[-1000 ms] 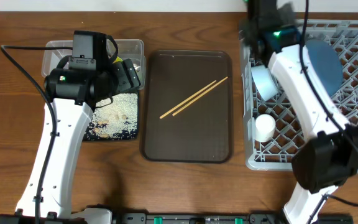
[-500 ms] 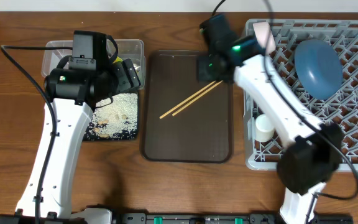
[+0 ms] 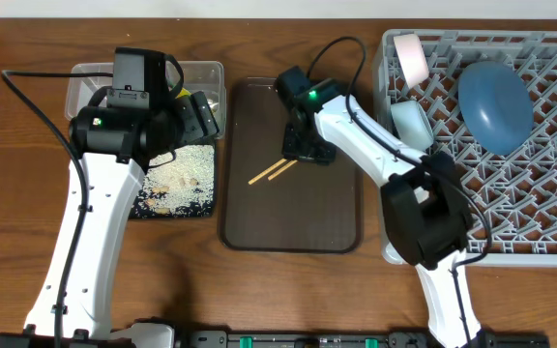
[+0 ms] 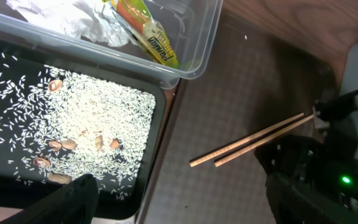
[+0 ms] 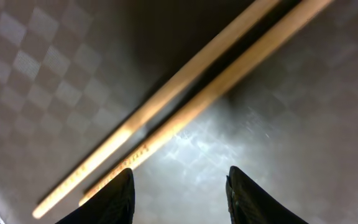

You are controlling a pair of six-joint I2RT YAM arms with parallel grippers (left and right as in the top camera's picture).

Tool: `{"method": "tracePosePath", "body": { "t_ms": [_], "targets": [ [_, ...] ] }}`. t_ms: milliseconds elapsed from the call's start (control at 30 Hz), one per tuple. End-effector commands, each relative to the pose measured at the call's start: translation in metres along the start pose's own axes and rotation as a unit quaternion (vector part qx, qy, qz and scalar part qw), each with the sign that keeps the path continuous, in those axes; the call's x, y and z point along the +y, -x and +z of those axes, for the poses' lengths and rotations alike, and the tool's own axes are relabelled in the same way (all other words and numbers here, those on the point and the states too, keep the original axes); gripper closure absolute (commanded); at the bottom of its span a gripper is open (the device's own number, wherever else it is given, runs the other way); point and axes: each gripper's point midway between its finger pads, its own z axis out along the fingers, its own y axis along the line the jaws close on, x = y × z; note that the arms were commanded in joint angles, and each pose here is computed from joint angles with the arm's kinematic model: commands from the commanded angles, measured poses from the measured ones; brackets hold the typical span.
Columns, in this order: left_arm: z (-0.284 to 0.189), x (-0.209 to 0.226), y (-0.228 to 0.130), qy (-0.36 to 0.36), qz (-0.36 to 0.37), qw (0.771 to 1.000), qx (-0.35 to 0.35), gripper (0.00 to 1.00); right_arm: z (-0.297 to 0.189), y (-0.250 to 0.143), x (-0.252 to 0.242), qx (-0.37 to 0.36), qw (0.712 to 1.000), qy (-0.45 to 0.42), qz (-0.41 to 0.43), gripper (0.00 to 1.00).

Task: Sort waste into correct bins and load items into the dishwasher rack
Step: 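Reach the right gripper to the wooden chopsticks on the brown tray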

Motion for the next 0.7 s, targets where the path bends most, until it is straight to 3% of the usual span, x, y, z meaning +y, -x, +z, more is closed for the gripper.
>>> {"method": "tracePosePath", "body": {
  "t_ms": [0, 300, 367, 400, 467, 667],
  "targets": [
    [0.002, 0.004, 0.000, 0.007, 0.001, 1.000, 0.002, 0.11, 0.016, 0.005, -0.005, -0.007, 1.000, -0.019, 0.013, 0.54],
    [0.002, 0.004, 0.000, 0.007, 0.001, 1.000, 0.002, 0.11, 0.037, 0.006, -0.001, -0.009, 1.000, -0.022, 0.008, 0.59],
    [0.002, 0.004, 0.000, 0.007, 0.001, 1.000, 0.002, 0.11, 0.038, 0.006, -0.001, -0.009, 1.000, -0.024, 0.007, 0.69],
    [0.002, 0.004, 0.000, 0.007, 0.001, 1.000, 0.002, 0.11, 0.038, 0.004, -0.002, -0.006, 1.000, -0.026, 0.005, 0.83],
    [0.002, 0.004, 0.000, 0.007, 0.001, 1.000, 0.002, 0.11, 0.038, -0.001, -0.004, 0.003, 0.999, -0.034, 0.003, 0.99],
    [0.002, 0.004, 0.000, 0.007, 0.001, 1.000, 0.002, 0.11, 0.037, -0.016, -0.008, 0.033, 0.998, -0.043, -0.020, 0.99]
  ]
}}
